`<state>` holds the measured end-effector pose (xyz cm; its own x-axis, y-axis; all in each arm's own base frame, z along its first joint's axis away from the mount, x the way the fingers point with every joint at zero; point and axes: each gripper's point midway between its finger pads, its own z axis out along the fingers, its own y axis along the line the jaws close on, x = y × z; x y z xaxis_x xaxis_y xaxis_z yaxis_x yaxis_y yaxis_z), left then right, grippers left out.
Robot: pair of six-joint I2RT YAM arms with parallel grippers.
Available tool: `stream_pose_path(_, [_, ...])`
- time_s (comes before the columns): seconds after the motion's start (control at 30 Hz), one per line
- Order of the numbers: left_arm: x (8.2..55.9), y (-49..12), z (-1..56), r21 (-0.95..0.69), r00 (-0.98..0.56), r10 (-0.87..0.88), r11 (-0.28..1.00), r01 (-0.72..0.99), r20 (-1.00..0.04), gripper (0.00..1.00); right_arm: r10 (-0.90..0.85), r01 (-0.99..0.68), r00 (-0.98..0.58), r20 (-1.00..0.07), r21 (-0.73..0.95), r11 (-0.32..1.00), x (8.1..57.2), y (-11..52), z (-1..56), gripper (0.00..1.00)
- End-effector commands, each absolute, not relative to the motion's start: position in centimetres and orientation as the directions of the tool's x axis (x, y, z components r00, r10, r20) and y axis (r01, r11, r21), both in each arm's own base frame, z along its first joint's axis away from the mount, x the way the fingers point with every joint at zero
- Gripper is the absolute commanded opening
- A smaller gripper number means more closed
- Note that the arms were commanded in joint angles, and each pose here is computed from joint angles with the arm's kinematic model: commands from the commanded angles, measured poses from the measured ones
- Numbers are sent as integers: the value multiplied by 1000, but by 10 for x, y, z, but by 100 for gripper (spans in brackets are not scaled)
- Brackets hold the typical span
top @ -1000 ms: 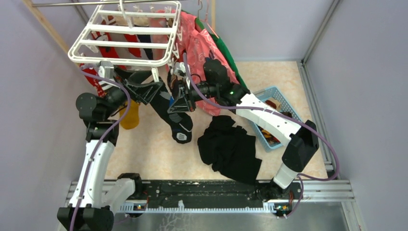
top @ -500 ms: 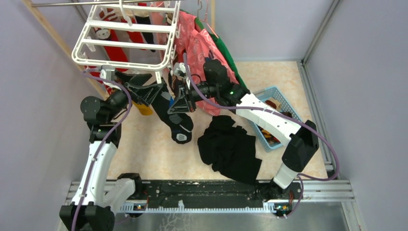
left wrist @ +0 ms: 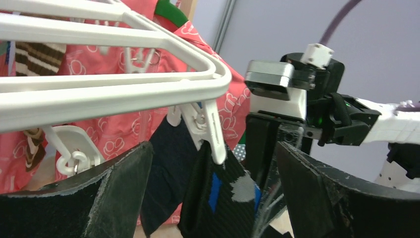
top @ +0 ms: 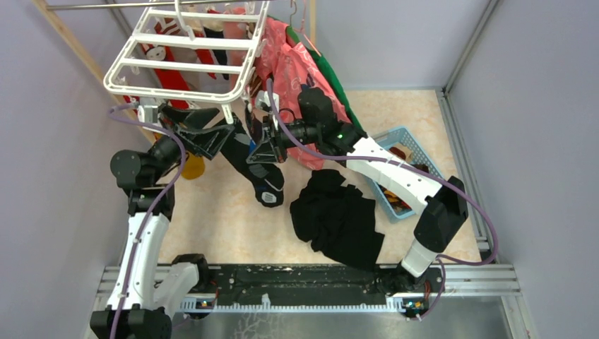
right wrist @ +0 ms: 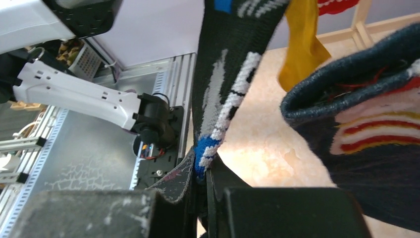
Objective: Remove the socks clipped to the hanger
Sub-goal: Remove the sock from the hanger.
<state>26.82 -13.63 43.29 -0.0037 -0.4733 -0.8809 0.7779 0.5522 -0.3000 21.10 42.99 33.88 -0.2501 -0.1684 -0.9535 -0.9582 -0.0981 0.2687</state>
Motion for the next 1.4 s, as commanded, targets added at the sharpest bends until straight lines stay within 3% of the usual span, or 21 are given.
stream_pose_path(0.0, [248, -139, 447, -223, 37, -424, 546, 808, -905, 99, -100, -983, -165, -981, 171, -58, 216, 432, 370, 7])
stream_pose_path(0.2, [240, -140, 450, -261, -9, -441, 514, 817, -897, 96, -87, -989, -143, -986, 145, -15, 222, 429, 378, 8])
stream_pose_path(0.57, [242, -131, 450, -371, -86, -487, 527, 764, -869, 97, -78, -990, -106, -991, 113, -89, 210, 427, 394, 0])
stream_pose_path(1.0, [248, -128, 463, -295, -19, -444, 561, 774, -896, 99, -78, -980, -106, -991, 118, -158, 198, 426, 395, 0])
stream_pose_path(1.37, [270, -142, 473, -265, -9, -458, 498, 826, -889, 98, -77, -962, -150, -986, 163, -219, 189, 434, 397, 0])
